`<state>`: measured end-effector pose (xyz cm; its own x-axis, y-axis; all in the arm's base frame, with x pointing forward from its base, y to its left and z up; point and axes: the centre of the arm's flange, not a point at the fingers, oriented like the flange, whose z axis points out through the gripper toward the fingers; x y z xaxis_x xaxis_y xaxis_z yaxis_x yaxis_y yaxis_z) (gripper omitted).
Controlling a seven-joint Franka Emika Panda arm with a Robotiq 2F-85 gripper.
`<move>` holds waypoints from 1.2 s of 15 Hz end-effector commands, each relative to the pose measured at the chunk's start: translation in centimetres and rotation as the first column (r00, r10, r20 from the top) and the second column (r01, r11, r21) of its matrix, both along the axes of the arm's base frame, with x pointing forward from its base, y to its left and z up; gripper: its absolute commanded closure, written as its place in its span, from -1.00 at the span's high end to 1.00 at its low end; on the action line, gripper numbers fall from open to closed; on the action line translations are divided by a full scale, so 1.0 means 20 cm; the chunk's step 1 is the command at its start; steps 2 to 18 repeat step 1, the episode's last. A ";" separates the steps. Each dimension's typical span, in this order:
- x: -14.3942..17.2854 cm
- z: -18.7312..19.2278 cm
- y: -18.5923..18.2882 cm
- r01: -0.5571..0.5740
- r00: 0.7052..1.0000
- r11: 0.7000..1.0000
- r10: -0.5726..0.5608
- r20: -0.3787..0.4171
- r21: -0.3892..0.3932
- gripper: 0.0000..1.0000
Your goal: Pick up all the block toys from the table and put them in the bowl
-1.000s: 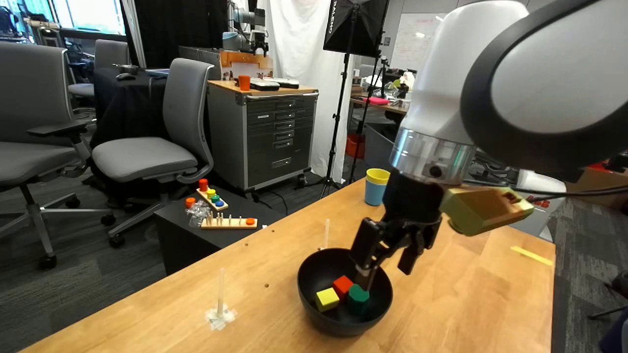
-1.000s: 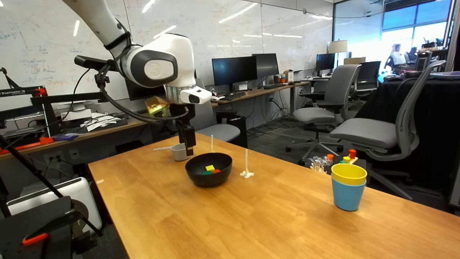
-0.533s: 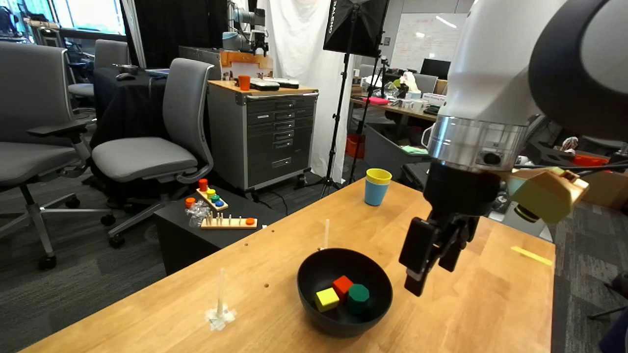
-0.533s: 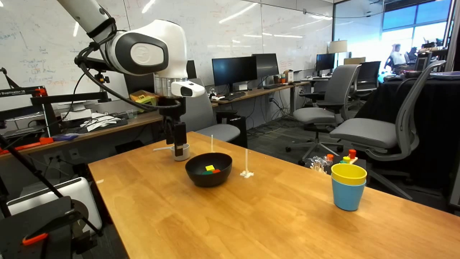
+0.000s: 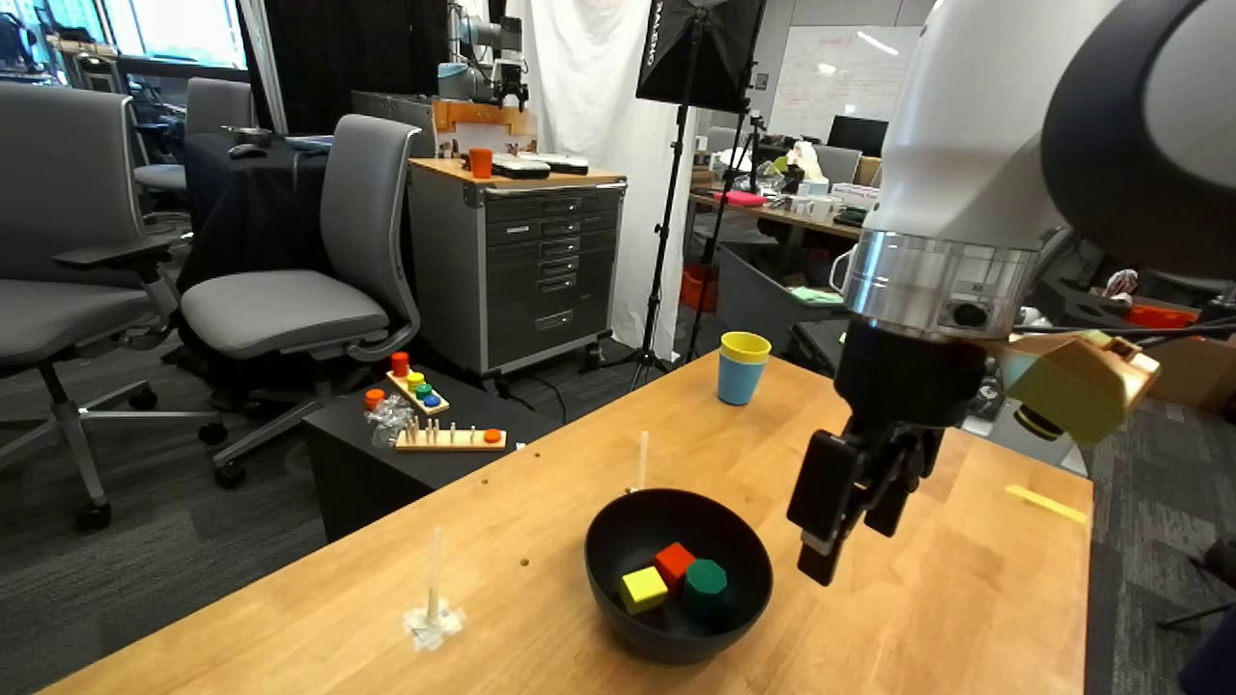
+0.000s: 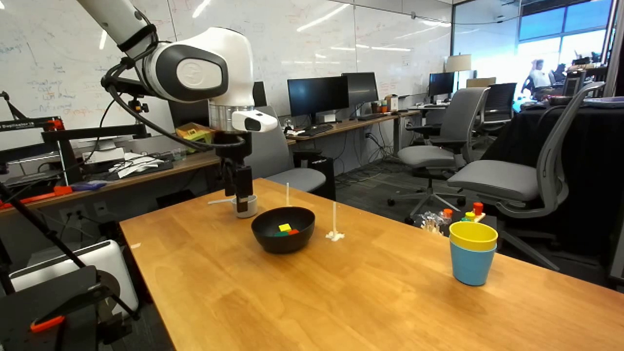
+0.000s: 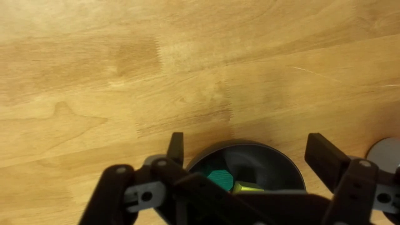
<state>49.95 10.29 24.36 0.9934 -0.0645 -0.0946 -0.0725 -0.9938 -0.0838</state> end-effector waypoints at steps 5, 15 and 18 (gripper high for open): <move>0.00 0.00 0.00 0.000 1.000 1.000 0.000 0.000 0.000 1.00; 0.00 0.00 0.00 0.000 1.000 1.000 0.000 0.000 0.000 1.00; 0.00 0.00 0.00 0.000 1.000 1.000 0.000 0.000 0.000 1.00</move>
